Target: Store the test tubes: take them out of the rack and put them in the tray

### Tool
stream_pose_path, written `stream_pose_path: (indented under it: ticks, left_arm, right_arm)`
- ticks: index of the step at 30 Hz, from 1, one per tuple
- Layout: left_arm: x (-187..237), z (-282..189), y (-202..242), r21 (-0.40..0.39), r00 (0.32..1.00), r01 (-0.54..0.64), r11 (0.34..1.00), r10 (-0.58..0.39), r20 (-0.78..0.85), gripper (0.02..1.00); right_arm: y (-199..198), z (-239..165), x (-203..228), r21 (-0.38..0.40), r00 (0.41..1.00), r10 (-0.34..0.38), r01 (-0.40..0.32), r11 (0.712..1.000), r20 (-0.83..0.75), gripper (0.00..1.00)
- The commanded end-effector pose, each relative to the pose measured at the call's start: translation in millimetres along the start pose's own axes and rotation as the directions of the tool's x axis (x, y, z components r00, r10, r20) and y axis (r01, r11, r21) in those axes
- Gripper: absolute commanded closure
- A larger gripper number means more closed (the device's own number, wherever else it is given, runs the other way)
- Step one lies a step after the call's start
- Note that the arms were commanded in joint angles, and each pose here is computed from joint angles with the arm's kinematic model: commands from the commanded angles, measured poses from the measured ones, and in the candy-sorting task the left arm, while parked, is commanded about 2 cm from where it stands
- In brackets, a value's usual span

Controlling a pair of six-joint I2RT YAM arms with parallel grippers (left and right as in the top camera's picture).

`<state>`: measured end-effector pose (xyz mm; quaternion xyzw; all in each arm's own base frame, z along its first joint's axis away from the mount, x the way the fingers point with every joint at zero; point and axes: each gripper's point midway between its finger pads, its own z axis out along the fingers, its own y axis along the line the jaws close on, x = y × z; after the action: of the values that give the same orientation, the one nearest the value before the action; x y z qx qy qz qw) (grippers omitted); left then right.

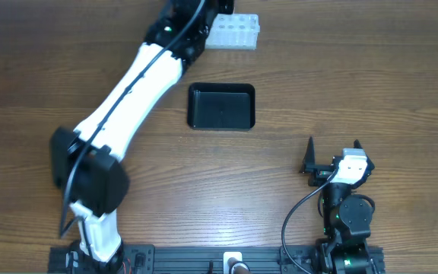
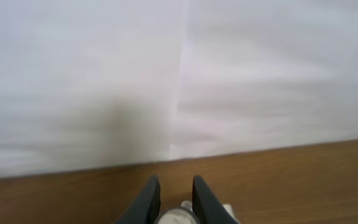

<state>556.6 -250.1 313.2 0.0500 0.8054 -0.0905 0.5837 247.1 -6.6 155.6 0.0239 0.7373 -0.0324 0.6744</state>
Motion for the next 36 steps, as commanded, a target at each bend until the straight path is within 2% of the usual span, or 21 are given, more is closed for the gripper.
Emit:
stream_pose_path:
  ticks: [1,5,8,12,17,36]
  left_arm:
    - [-19.6,-35.2,-3.1,0.003,1.000,-0.023,1.000,0.023,-0.014,0.901]
    - [26.1,-47.0,-7.5,-0.017,0.981,0.001,1.000,-0.005,-0.196,0.901]
    - [81.6,-56.2,-2.2,-0.087,0.926,0.062,0.994,-0.090,-0.367,0.906]
    - [141.9,-58.2,6.8,-0.163,0.866,0.092,0.982,-0.159,-0.474,0.906]
    - [196.6,-58.5,16.1,-0.219,0.818,0.117,0.969,-0.219,-0.532,0.899]
    - [267.3,-47.7,21.2,-0.224,0.740,0.017,0.975,-0.162,-0.653,0.901]
  right_arm:
    - [2.1,0.2,3.2,-0.010,1.000,0.001,-0.001,1.000,-0.005,0.009]
    - [2.1,0.2,3.2,-0.010,1.000,0.001,-0.001,1.000,-0.005,0.007]
    - [2.1,0.2,3.2,-0.010,1.000,0.001,-0.001,1.000,-0.005,0.009]
    - [2.1,0.2,3.2,-0.010,1.000,0.001,-0.001,1.000,-0.005,0.009]
    - [2.1,0.2,3.2,-0.010,1.000,0.001,-0.001,1.000,-0.005,0.007]
    - [2.1,0.2,3.2,-0.010,1.000,0.001,-0.001,1.000,-0.005,0.012]
